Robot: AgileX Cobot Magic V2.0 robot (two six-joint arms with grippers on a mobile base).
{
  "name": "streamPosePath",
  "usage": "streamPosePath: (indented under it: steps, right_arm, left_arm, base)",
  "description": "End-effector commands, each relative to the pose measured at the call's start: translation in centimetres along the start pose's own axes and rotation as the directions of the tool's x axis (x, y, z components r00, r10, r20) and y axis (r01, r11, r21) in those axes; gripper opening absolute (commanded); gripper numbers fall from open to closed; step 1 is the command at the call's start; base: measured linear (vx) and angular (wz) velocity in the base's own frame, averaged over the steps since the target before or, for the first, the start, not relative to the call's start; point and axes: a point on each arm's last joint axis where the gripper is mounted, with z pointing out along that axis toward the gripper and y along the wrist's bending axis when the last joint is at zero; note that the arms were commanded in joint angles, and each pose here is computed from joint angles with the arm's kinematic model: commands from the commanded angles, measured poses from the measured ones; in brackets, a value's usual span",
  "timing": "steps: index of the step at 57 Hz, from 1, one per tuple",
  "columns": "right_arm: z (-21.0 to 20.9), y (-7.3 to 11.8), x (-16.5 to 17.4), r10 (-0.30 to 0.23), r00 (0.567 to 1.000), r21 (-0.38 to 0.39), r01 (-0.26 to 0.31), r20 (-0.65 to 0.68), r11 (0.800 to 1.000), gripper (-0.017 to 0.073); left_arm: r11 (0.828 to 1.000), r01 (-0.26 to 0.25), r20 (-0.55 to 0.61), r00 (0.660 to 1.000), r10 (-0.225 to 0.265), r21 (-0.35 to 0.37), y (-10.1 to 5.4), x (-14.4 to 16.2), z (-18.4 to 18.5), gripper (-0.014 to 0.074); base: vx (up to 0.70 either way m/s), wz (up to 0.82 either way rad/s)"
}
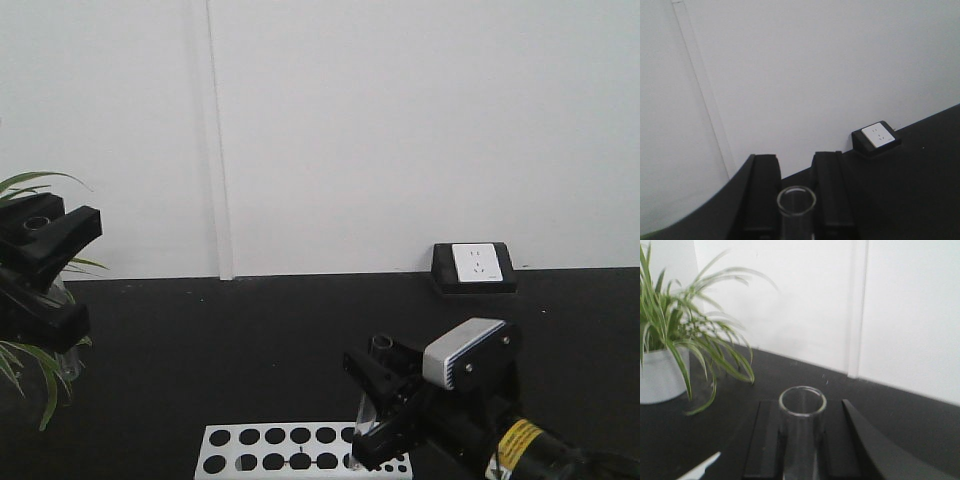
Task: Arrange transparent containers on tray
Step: 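Grasp the other clear tube with the right gripper and lift it out, then drive the base to the yellow tray holding both tubes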
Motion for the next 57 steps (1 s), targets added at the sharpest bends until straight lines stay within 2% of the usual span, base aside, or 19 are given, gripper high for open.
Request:
streamPosePath:
  steps: [1,9,17,22,29,37,57]
  right_arm:
    - [-1.8,0.4,-4.8,-0.040,0.990,0.013,0.038,0.138,0.999,-0.0013]
    - [-5.3,0.8,-8.3,-0.012,0.994,0.081,0.003,0.110,0.997,-0.0013]
    - [-8.9,1.1,-10.3,-0.018,0.998,0.164,0.008,0.056,0.986,-0.0013]
    - [-10.7,1.2,-11.0,-0.022,0.999,0.200,0.014,0.037,0.980,-0.0013]
    - [-12.1,1.4,-11.6,-0.028,0.999,0.222,0.019,0.037,0.975,-0.0013]
    - [-12.6,1.5,-11.9,-0.032,0.998,0.226,0.020,0.049,0.974,-0.0013]
    - [-12.6,1.5,-12.0,-0.032,0.998,0.225,0.019,0.052,0.974,-0.0013]
  left_arm:
    - [1.000,0.017,0.078,0.997,-0.018,0.010,-0.1,-1.8,-0.5,-0.0006]
    - [0.999,0.043,0.022,0.999,-0.043,-0.006,0.1,-1.3,-0.5,-0.0006]
    - [0.989,0.147,-0.040,0.988,-0.148,-0.032,0.2,-1.0,-1.3,-0.0006]
    - [0.984,0.171,-0.087,0.981,-0.176,-0.053,0.4,-1.0,-2.5,-0.0006]
    - [0.988,0.141,-0.121,0.982,-0.147,-0.062,0.5,-1.0,-3.9,-0.0006]
    - [0.993,0.112,-0.102,0.988,-0.116,-0.045,0.3,-0.6,-5.5,-0.0006]
    - [0.993,0.112,-0.111,0.987,-0.117,-0.048,0.3,-0.1,-5.8,-0.0006]
  base:
    - [0.00,0.00]
    - [0.00,0.00]
    - [0.00,0.00]
    - [0.00,0.00]
    - [0.00,0.00]
    - [0.00,0.00]
    - [0.00,0.00]
